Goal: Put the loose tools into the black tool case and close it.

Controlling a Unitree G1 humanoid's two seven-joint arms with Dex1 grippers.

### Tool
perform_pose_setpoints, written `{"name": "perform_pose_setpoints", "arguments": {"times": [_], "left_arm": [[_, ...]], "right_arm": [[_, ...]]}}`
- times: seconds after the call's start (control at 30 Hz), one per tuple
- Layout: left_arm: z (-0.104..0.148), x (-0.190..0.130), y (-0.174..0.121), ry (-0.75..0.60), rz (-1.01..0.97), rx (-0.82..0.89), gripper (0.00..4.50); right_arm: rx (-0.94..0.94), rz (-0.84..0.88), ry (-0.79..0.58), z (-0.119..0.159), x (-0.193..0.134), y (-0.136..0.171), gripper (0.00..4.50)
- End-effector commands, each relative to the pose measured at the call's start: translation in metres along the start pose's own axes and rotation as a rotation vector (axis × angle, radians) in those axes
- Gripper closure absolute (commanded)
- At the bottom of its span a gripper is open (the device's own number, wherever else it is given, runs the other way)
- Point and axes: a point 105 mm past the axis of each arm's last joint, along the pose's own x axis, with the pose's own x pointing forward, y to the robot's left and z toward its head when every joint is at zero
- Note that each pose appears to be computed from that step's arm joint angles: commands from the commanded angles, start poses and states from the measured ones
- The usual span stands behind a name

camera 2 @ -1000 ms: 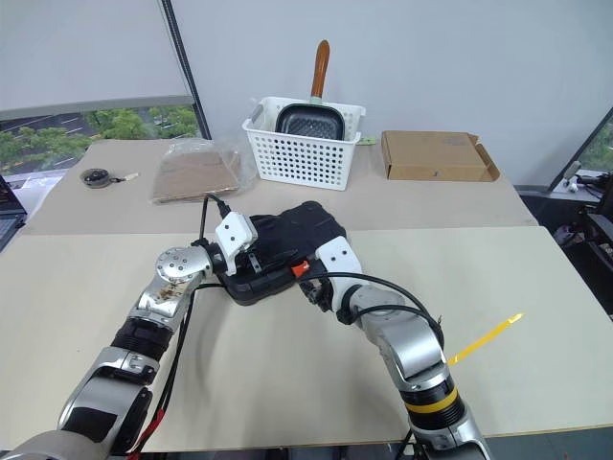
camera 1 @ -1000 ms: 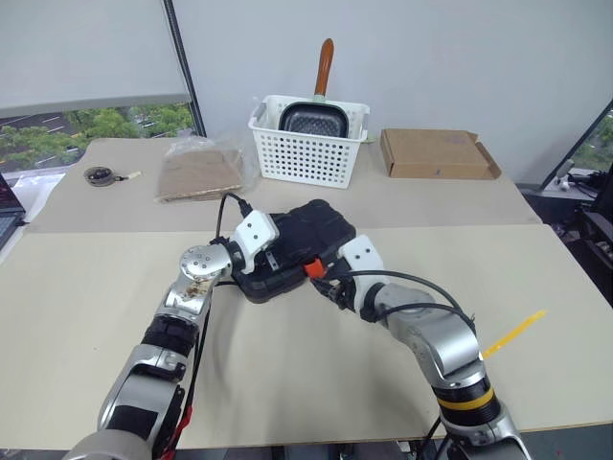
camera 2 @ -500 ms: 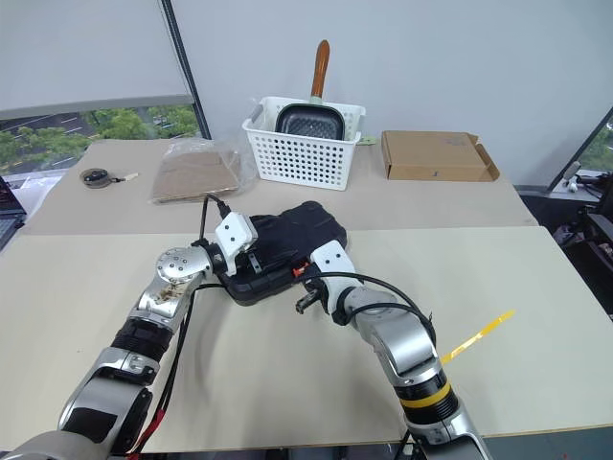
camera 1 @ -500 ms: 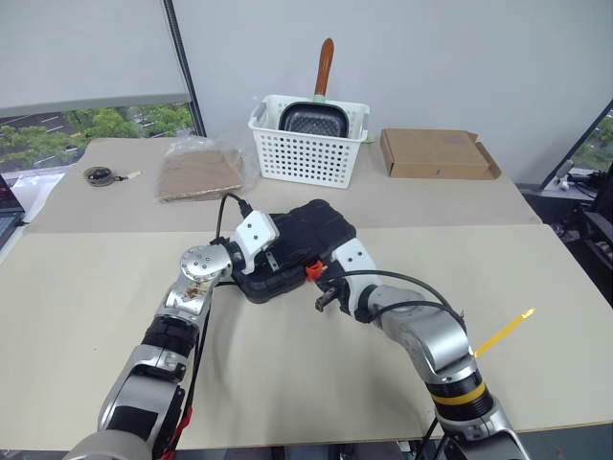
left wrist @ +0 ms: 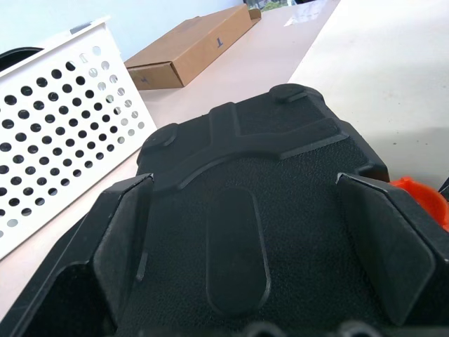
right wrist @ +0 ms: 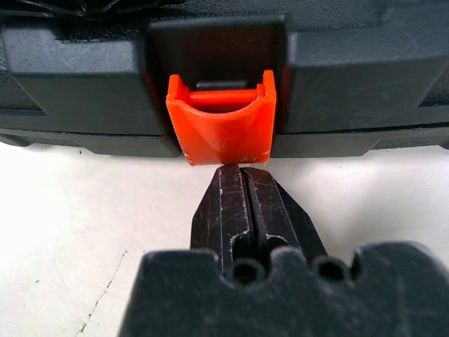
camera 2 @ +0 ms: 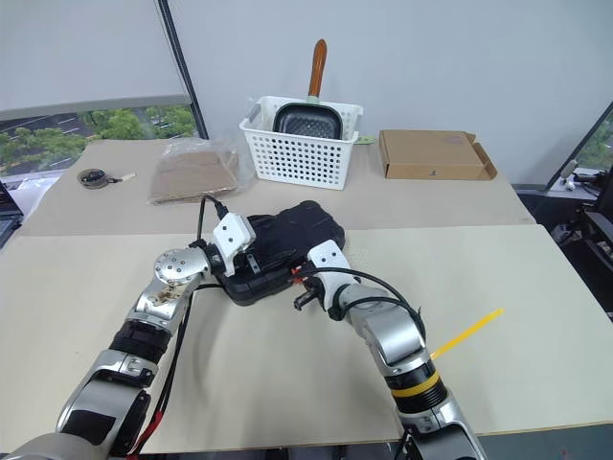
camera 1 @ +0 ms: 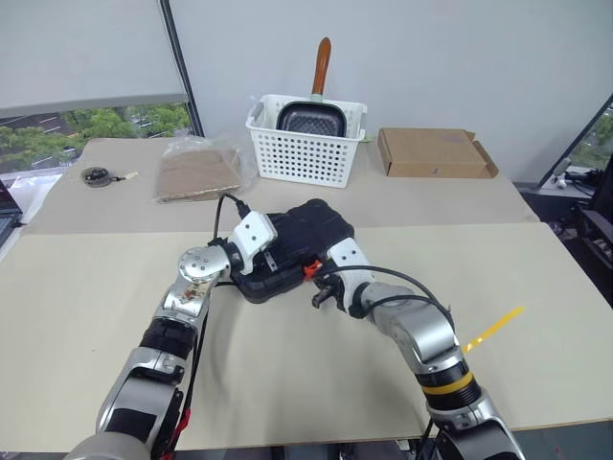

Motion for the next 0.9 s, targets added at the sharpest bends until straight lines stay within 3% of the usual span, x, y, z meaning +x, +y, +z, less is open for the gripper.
{"name": "perform_pose_setpoints", "arguments": {"times": [0.03, 0.9], "left_arm": [[-0.058, -0.005, -0.047, 0.198, -0.128, -0.104, 0.00], [-0.062, -0.006, -0.047, 0.207, -0.124, -0.110, 0.00]], "right_arm": [[-0.069, 0.016, -0.211, 0.061, -0.009, 0.008, 4.46], [-0.109, 0.061, -0.149, 0.047, -0.029, -0.001, 4.46]]}}
